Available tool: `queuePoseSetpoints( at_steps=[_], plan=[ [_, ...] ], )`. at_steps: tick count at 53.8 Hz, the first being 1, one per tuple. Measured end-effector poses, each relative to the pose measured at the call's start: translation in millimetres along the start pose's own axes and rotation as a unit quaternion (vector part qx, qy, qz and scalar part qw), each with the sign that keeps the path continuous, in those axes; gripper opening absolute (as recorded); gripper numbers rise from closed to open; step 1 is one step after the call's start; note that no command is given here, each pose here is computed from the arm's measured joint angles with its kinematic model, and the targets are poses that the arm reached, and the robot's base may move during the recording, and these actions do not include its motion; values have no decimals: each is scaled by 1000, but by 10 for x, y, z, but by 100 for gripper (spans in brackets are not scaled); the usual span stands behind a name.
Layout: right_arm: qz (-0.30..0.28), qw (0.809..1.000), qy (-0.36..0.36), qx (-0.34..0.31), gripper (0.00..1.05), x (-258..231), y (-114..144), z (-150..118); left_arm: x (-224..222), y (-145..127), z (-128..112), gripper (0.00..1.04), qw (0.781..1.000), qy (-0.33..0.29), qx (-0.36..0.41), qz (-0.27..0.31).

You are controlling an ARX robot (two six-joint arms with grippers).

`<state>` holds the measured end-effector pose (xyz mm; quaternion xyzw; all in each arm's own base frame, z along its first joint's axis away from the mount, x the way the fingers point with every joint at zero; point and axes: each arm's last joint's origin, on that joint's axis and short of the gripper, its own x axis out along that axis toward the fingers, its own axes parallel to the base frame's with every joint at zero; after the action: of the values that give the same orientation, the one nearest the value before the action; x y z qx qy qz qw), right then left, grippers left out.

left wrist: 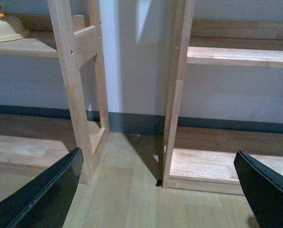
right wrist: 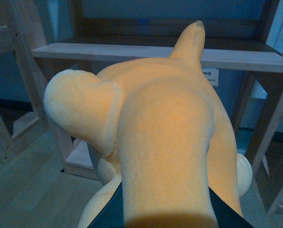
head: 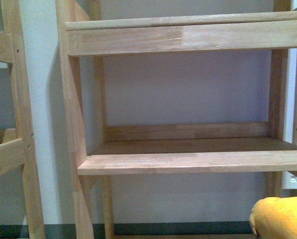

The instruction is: Put away toys

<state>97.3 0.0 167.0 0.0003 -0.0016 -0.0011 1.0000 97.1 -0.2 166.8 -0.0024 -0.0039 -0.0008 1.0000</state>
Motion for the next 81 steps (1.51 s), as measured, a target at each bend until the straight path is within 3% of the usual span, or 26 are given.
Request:
queuePoseSetpoints(
  at_steps=[71,81],
  plan=[
    [3,1000,0,0,18,0,2,0,0,0,0,99,1000,0,0,0],
    [89,994,-57,-18,18,27,0,174,0,0,0,99,1000,0,0,0]
  ],
)
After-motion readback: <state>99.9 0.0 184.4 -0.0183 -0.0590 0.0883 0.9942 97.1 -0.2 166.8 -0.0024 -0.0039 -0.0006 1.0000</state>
